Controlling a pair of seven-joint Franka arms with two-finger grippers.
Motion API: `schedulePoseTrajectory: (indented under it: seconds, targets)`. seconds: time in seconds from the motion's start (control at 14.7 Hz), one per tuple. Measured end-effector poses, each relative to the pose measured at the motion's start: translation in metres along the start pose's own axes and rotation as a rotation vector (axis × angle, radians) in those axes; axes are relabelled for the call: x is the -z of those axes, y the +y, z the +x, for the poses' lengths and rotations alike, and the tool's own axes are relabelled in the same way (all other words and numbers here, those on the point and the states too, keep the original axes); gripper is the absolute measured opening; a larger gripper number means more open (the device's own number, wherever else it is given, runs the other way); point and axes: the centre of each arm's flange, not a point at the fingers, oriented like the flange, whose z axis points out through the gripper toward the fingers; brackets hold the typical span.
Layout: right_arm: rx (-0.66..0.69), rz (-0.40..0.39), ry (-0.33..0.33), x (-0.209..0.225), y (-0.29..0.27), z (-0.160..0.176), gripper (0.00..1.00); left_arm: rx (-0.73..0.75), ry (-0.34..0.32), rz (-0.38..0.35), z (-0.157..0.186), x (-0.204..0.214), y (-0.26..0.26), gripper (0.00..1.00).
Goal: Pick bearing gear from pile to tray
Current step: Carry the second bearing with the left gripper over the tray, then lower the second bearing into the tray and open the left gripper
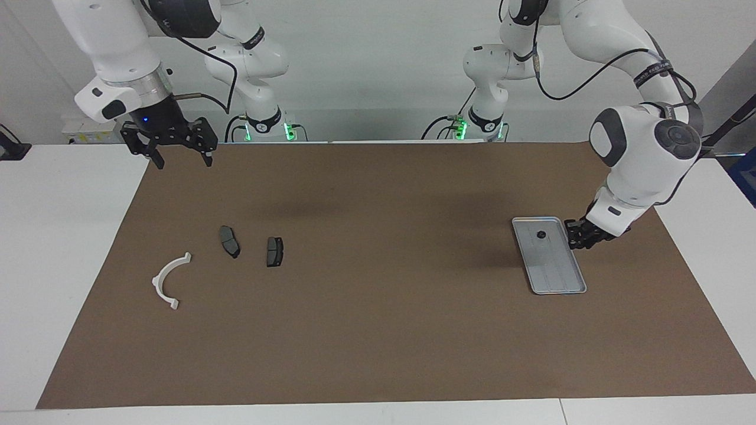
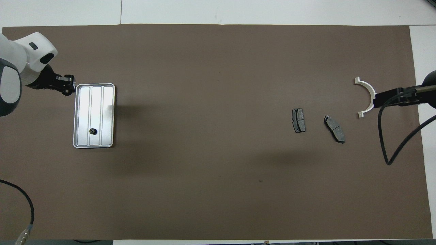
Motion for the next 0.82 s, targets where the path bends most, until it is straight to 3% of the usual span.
schedulePoseTrajectory:
  seconds: [0.41,0.82]
  targets:
    - [0.000,0.000,0.000,0.000,0.000,0.000,1.00,-0.022,0.070,0.000,-0.015,-0.069,0.010,0.34]
    - [0.000,0.000,0.001,0.000,0.000,0.000,1.00,-0.032,0.105,-0.001,-0.027,-0.100,0.028,0.34]
